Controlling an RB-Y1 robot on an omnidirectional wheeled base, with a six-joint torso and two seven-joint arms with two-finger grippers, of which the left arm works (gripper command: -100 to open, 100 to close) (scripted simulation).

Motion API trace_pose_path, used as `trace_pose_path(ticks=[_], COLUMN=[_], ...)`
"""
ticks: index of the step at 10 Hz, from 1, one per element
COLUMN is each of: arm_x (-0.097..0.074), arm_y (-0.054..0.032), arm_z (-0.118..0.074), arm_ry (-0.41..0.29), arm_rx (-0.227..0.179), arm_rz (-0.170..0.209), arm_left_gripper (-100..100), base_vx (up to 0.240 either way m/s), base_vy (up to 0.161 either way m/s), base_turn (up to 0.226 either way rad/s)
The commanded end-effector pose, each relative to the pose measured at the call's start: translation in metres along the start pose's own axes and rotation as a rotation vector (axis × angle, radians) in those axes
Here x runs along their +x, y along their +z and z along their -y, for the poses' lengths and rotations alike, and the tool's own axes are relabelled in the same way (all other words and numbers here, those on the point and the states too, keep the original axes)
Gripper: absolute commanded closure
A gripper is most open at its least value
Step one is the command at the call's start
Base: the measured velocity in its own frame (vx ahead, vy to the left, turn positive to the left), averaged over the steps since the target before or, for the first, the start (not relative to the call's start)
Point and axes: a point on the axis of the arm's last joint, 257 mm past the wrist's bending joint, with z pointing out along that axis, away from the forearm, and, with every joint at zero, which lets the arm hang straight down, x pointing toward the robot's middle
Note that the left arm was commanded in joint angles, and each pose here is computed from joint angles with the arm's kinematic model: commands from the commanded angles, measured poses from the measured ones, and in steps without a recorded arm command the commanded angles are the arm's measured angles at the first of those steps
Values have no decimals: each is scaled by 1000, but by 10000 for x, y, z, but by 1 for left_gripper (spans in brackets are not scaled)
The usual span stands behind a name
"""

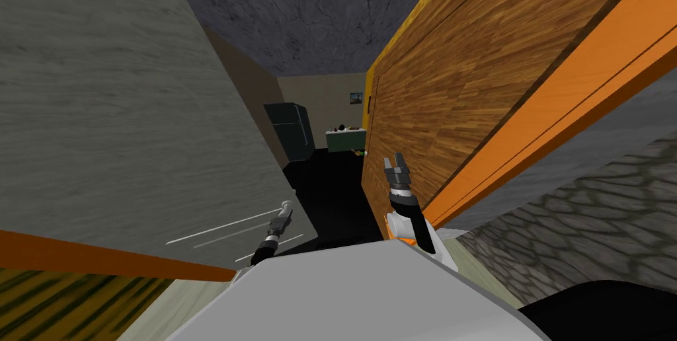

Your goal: Push the door open

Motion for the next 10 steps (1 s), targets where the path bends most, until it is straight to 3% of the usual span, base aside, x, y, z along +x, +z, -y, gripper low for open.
trace_pose_path(ticks=[1,5,6,8,9,10], arm_x=[111,265,265,370,311,302], arm_y=[-51,-47,-47,-53,-39,-32], arm_z=[-71,-192,-192,-278,-177,-170], arm_ry=[17,72,72,109,55,35], arm_rx=[-16,-40,-40,-56,-47,-49], arm_rz=[-39,-103,-103,-148,-122,-118], arm_left_gripper=[100,100,100,100,-100,-100], base_vx=[13,6,12,6,-2,-18], base_vy=[38,26,31,50,44,7], base_turn=[-76,-101,-47,-96,-37,8])
